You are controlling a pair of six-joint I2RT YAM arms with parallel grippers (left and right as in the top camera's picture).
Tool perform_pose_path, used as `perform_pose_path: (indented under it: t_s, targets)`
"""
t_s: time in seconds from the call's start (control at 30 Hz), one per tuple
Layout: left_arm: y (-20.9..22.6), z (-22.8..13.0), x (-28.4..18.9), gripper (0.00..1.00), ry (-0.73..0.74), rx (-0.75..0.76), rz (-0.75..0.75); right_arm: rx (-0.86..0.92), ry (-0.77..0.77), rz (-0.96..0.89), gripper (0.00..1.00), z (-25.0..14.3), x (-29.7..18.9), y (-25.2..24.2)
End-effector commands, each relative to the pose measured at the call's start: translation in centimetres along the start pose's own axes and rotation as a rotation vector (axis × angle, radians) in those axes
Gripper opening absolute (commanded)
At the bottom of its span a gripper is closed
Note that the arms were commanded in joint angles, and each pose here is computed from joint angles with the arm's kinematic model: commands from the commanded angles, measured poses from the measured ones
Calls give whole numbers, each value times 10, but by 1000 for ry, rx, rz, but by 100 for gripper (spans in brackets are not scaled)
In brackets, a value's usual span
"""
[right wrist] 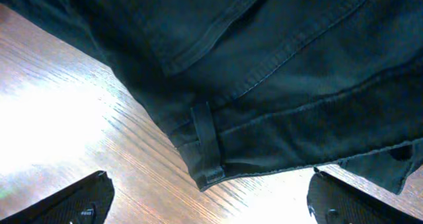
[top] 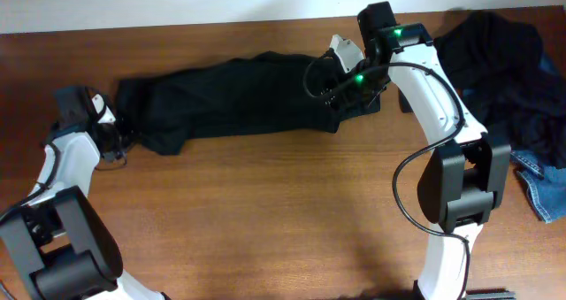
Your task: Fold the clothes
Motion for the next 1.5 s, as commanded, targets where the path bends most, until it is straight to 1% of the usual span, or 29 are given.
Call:
perform_pose_path:
  t_s: [0.0, 0.23, 0.33, 0.37, 0.43, 0.47, 0.53, 0.6, 0.63, 0.7, 0.83, 0.87, 0.97, 1.0, 1.03, 1.1, 1.13, 1.27, 1.33, 1.37, 1.4, 1.47]
  targets:
    - [-4, -6, -1, 56, -13, -49, -49, -9, -16, -10, 99, 4, -6, -1]
    - [-3, -14, 11, 56, -45, -89, -70, -7, -12, -10, 99, 3, -6, -1]
    - [-4, -10, 11, 53, -66, -81, -77, -8, -14, -9, 99, 3, -6, -1]
    - [-4, -6, 10, 50, -80, -76, -80, -9, -16, -9, 99, 4, -6, -1]
    - [-7, 2, 9, 41, -116, -61, -96, -10, -18, -9, 99, 4, -6, -1]
    - [-8, 5, 9, 32, -129, -55, -98, -10, -18, -9, 99, 4, -6, -1]
    - [-11, 12, 8, 8, -157, -41, -110, -9, -16, -9, 99, 4, -5, -1]
    - [-14, 18, 7, 1, -185, -23, -114, -9, -15, -9, 99, 4, -5, -1]
    - [-15, 23, 5, 1, -204, 0, -117, -9, -15, -9, 99, 4, -5, -1]
    - [-20, 37, -8, 1, -271, 92, -114, -7, -10, -9, 99, 4, -2, -2]
    - [-32, 70, -46, 0, -426, 277, -82, -5, -2, -8, 99, 3, 1, -3]
    - [-38, 81, -62, 0, -482, 355, -67, -5, -2, -8, 99, 3, 1, -3]
    - [-48, 103, -91, 0, -603, 525, -22, -5, -2, -8, 99, 3, 1, -3]
    - [-47, 112, -101, 0, -650, 579, 32, -5, -2, -8, 99, 3, 1, -3]
    - [-46, 115, -104, 1, -666, 603, 56, -4, -2, -8, 99, 3, 1, -3]
    - [-39, 121, -106, 0, -676, 705, 170, -4, 1, -8, 99, 2, 1, -3]
    - [-37, 121, -105, 1, -672, 716, 188, -3, 2, -8, 99, 2, 1, -3]
    - [-10, 125, -94, 0, -617, 797, 390, -1, 8, -8, 99, 1, 1, -3]
    - [-1, 124, -82, 2, -579, 833, 429, 0, 11, -8, 99, 0, 1, -3]
    - [3, 120, -70, 11, -549, 861, 430, 1, 13, -5, 99, -1, 1, -3]
    - [5, 117, -63, 26, -533, 862, 426, 1, 14, -4, 99, -1, 1, -3]
    - [10, 111, -49, 59, -495, 859, 417, 2, 16, -5, 99, -1, 1, -3]
Point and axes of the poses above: each gripper's point midway between its finger pads, its own x axis out along the fingers, its own y axis along the line the jaws close on, z = x × y, the point moved 1 cm from there along -x, back along the fingers, and after that the axes turned 15 degrees about x, right-handed, at the moved point
